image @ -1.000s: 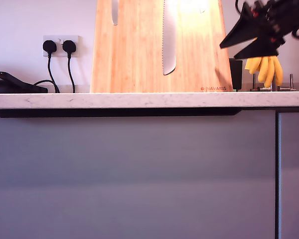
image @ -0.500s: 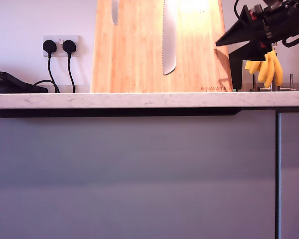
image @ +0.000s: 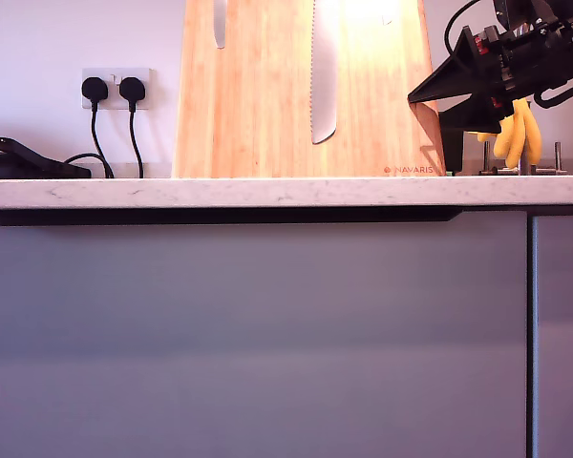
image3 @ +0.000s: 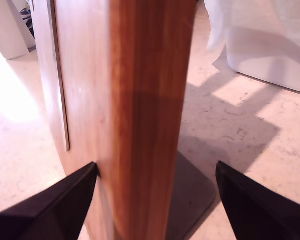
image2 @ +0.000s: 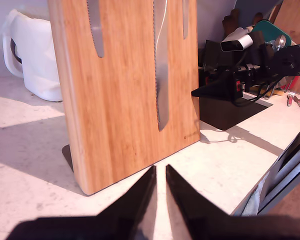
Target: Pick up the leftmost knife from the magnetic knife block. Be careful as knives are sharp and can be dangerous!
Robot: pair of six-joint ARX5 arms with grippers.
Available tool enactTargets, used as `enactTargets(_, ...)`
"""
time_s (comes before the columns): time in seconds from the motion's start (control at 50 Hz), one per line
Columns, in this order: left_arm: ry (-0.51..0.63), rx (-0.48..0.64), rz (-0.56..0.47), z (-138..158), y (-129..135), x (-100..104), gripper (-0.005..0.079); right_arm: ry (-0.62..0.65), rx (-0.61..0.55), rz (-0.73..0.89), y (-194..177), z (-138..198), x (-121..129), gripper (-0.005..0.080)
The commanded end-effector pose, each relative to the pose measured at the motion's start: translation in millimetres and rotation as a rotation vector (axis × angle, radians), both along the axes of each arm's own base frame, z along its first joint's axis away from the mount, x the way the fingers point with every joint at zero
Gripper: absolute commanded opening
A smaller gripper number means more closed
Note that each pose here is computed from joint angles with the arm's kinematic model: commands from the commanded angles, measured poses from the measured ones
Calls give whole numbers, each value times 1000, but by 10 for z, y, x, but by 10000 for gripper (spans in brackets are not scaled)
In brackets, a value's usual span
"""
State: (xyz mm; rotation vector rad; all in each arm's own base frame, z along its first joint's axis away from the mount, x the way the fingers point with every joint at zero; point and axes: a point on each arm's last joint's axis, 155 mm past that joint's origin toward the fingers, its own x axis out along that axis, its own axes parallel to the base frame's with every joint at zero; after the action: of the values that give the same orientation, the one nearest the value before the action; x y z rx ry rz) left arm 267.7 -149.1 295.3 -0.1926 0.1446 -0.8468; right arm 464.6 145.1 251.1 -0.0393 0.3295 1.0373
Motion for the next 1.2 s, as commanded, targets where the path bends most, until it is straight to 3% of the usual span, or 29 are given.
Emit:
enactTargets(0.0,-18,0,-7,57,-13,-2,44,-18,-41,-18,46,-69,64,685)
enactTargets(0.68,-17,0,-7,58,-12,-2,44,15,-133,-141,-13,-284,244,685)
enactTargets(0.9,-18,0,-7,61,-12,-2,43,123,-82,-184,-20,-325,226,685)
enactTargets(1.18,-18,0,-7,59,-12,-2,44,162,-28,-193,-71,-277,226,685)
